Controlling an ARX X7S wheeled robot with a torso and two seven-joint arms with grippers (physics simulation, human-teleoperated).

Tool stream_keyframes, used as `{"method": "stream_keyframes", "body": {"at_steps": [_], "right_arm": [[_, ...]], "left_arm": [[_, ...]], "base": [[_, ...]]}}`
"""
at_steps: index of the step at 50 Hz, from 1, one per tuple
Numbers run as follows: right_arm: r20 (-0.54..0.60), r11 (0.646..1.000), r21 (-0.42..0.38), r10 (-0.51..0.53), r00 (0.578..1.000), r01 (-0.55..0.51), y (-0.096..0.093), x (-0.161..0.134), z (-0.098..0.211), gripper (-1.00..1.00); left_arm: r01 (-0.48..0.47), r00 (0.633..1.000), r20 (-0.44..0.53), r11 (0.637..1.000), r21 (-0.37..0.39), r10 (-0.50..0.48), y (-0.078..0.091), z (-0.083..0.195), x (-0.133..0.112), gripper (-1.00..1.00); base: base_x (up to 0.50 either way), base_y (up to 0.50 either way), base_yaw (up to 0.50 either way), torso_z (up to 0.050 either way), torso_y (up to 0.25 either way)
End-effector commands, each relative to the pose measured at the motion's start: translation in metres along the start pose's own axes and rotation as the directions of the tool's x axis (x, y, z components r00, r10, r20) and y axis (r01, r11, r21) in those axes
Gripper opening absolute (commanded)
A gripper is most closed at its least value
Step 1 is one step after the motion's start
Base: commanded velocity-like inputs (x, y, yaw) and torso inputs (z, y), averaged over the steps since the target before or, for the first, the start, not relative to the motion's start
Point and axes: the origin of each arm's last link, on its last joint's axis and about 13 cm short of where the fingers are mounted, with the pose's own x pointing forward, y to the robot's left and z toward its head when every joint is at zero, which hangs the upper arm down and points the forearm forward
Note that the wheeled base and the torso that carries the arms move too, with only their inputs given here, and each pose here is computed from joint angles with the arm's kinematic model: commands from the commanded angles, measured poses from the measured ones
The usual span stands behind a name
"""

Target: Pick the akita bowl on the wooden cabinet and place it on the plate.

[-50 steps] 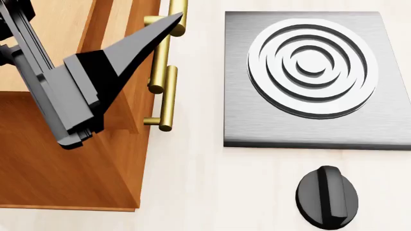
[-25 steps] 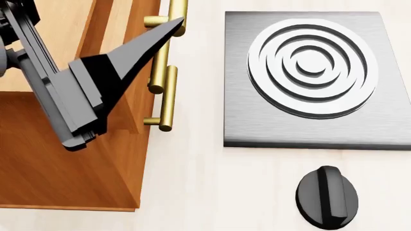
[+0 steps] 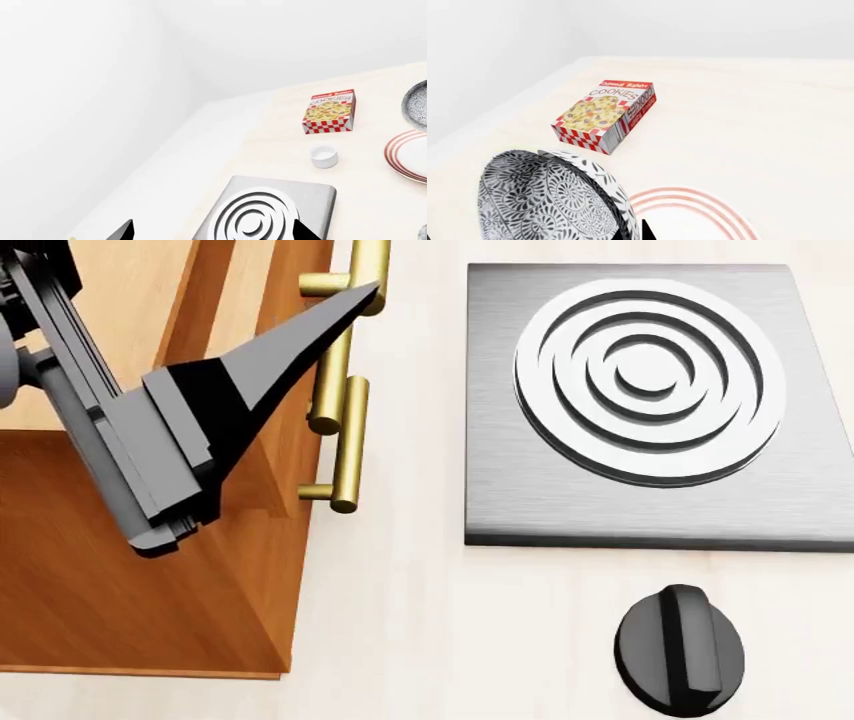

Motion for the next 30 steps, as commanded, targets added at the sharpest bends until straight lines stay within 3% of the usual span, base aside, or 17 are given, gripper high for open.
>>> {"method": "stream_keyframes", "body": {"at_steps": [1, 17, 30], "right_arm": [[-0.006, 1.000, -0.005, -0.015, 1.000, 0.015, -0.003, 0.004, -0.005, -1.00], [-0.041, 0.999, 0.018, -0.040, 0.998, 0.040, -0.008, 0.010, -0.012, -1.00], [-0.068, 1.000, 0.012, -0.028, 0.997, 0.028, -0.001, 0.014, -0.015, -1.00]], "left_arm": [[0.000, 1.000, -0.003, 1.000, -0.001, 0.000, -0.001, -0.001, 0.000, 1.00], [0.000, 1.000, -0.008, 1.000, -0.001, 0.000, -0.001, -0.002, 0.000, 1.00], [-0.007, 1.000, -0.006, 1.000, -0.005, 0.007, 0.000, -0.002, -0.003, 1.00]], "base": [[0.00, 0.00, 0.00, 0.000, 0.000], [0.00, 0.00, 0.00, 0.001, 0.001], [0.00, 0.00, 0.00, 0.000, 0.000]]}}
